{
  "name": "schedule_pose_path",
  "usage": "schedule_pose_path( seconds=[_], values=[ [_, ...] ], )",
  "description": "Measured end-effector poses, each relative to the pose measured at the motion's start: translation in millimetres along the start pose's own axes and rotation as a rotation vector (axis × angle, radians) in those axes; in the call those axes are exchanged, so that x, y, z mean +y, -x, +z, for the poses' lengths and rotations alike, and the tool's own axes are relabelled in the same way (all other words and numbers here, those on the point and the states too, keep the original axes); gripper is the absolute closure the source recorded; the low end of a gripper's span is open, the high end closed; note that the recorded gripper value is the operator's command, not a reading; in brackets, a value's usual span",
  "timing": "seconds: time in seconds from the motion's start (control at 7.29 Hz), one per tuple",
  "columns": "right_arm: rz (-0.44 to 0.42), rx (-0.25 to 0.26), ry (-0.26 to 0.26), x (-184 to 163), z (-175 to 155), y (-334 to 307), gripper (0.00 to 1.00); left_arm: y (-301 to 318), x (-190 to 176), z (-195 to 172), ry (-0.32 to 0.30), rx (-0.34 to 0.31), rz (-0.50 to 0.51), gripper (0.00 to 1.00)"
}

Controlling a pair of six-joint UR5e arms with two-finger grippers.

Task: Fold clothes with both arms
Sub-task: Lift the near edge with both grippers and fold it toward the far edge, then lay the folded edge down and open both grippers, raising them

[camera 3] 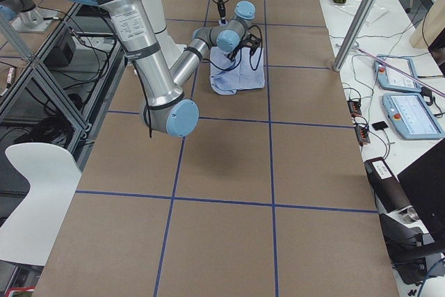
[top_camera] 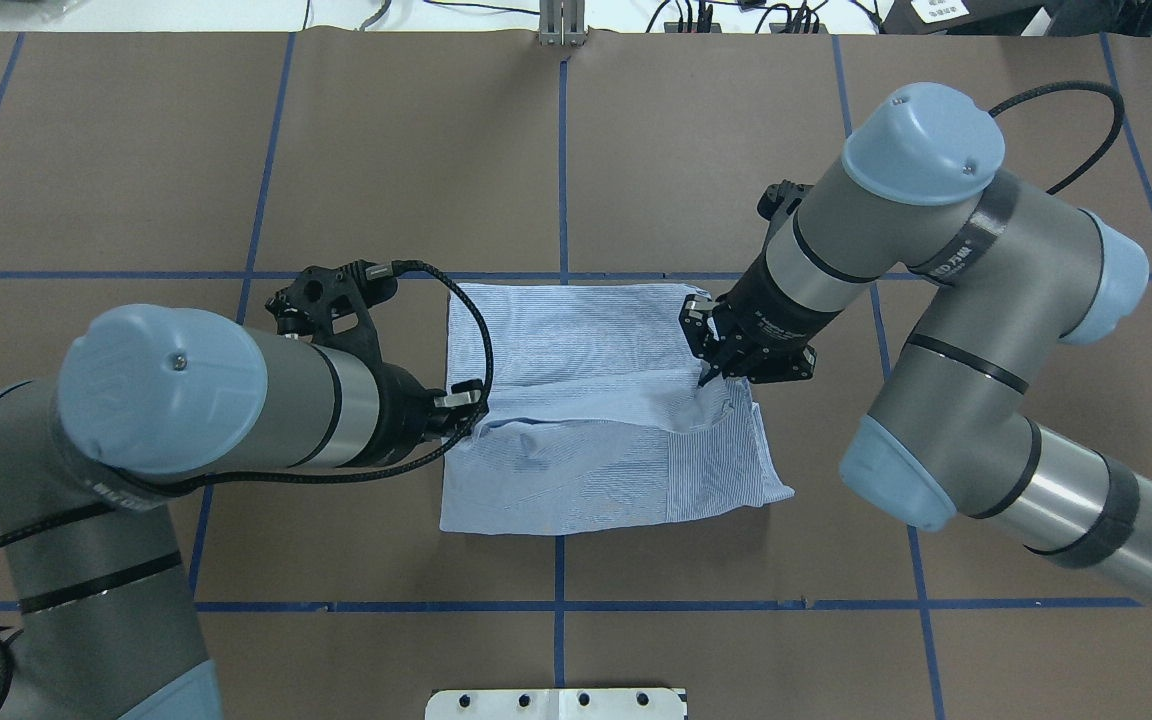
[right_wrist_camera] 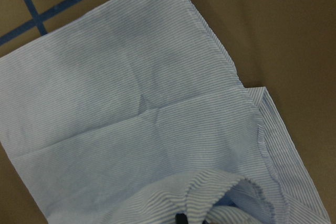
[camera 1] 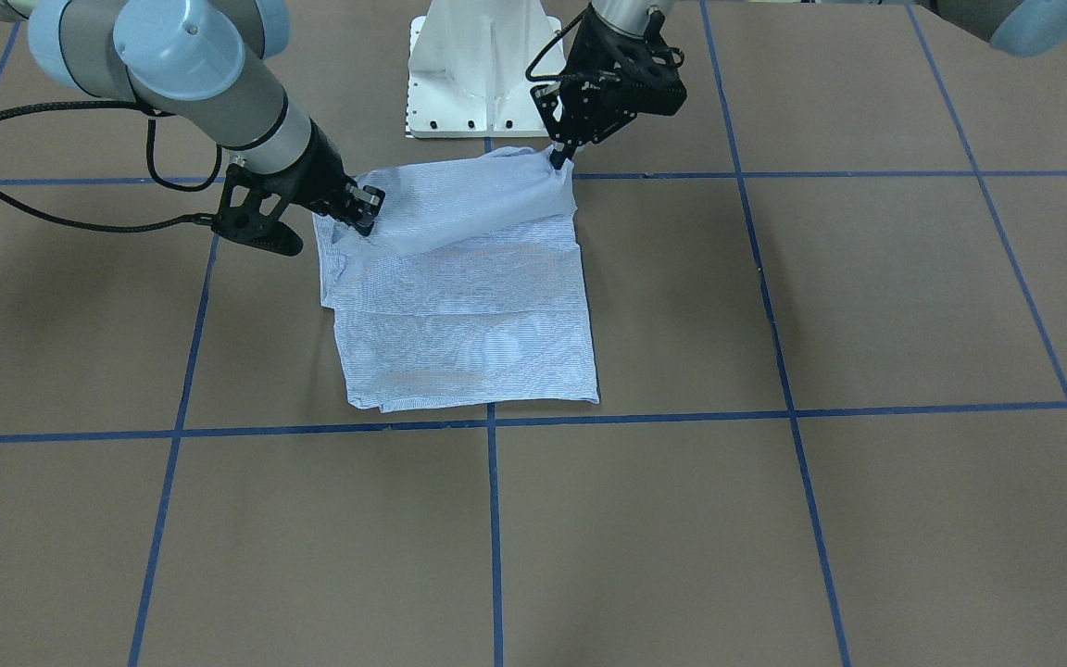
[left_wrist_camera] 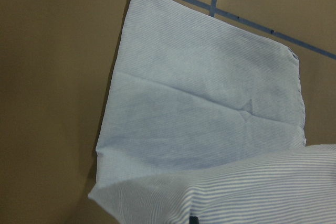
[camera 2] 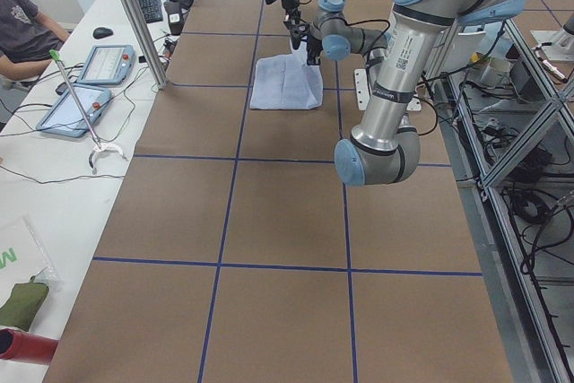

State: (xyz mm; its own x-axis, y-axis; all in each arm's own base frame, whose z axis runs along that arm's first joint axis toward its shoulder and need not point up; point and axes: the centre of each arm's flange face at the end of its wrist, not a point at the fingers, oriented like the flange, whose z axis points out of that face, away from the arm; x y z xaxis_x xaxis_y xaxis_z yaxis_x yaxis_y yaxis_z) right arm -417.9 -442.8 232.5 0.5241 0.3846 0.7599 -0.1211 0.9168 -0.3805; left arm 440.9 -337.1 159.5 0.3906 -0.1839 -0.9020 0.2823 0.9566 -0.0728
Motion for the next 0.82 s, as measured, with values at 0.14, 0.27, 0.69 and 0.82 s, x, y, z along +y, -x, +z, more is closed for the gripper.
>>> schedule_pose_path(
  seconds=[0.14, 0.27, 0.69, 0.82],
  values=[
    [0.001, 0.007, -0.020, -12, 5, 11, 1.00, 2, -17, 14, -0.023, 0.003, 0.005, 1.00],
    [0.006, 0.018, -0.044, -23, 12, 23, 1.00, 3, -31, 26, -0.041, 0.000, 0.014, 1.00],
    [0.036, 0.063, -0.101, -57, 36, 49, 1.00, 13, -65, 63, -0.079, 0.007, 0.027, 1.00],
    [0.041, 0.068, -0.113, -65, 42, 52, 1.00, 16, -78, 70, -0.094, 0.000, 0.036, 1.00]
  ],
)
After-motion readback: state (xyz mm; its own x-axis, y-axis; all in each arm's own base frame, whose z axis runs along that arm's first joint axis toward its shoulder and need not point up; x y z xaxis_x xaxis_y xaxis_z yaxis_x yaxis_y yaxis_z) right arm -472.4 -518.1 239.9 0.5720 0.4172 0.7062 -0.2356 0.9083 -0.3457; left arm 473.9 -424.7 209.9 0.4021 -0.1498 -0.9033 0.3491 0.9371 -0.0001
